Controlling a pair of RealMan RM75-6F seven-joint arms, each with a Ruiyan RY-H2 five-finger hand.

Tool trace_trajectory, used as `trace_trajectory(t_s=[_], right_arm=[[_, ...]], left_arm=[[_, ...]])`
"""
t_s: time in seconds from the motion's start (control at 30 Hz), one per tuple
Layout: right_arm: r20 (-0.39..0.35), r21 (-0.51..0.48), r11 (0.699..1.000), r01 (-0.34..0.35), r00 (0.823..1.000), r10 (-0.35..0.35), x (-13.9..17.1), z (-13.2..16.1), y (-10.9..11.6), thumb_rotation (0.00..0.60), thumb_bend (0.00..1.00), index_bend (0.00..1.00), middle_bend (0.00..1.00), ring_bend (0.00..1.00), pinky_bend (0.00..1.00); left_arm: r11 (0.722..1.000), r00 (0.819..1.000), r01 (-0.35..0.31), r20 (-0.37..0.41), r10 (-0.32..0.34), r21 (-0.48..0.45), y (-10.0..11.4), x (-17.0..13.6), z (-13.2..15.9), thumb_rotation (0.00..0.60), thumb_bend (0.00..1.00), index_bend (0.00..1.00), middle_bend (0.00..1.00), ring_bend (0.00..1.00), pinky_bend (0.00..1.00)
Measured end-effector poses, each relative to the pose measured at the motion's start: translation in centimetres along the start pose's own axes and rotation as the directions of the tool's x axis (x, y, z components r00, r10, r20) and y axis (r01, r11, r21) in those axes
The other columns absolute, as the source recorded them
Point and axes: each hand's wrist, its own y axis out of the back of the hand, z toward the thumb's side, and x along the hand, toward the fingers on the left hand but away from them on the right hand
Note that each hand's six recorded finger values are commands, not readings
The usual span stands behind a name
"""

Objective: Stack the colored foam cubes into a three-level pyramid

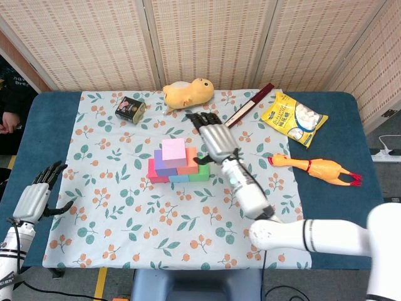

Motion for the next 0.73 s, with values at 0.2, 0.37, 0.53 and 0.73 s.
trace_trajectory(t_s=[0.2, 0.37, 0.53, 0.73], right_arm=[[0.043, 0.069, 0.991, 0.113, 0.992, -0.117, 5.3, -7.4, 2.3, 0.6, 0.03, 0.0, 0.08, 0.0, 0.0], [0.074, 0.079, 0.979, 0.187, 0.978, -0.193, 12.3, -14.4, 2.1, 0.6, 0.03, 0.0, 0.1, 0.0, 0.0], [0.168, 0.041, 0.966, 0.257, 0.951, -0.26, 20.7, -21.6, 1.1, 0.6, 0.03, 0.0, 0.1, 0.0, 0.0], [0.226, 0.024, 0.952, 0.305, 0.926, -0.302, 28.5, -25.2, -0.5, 0.6, 0.03, 0.0, 0.1, 0.0, 0.0]], left_arm=[[0.996, 0.996, -0.073, -0.056, 0.076, 0.048, 1.2, -1.4, -2.4, 0.6, 0.26, 0.14, 0.0, 0.0, 0.1], [0.992, 0.991, -0.112, -0.07, 0.117, 0.066, 1.4, -3.6, -3.4, 0.6, 0.26, 0.17, 0.02, 0.0, 0.1], [0.989, 0.988, -0.13, -0.078, 0.135, 0.075, 0.8, -6.3, -3.6, 0.6, 0.26, 0.17, 0.02, 0.0, 0.1], [0.987, 0.986, -0.144, -0.08, 0.149, 0.072, -0.5, -9.2, -2.8, 0.6, 0.26, 0.16, 0.02, 0.0, 0.09]])
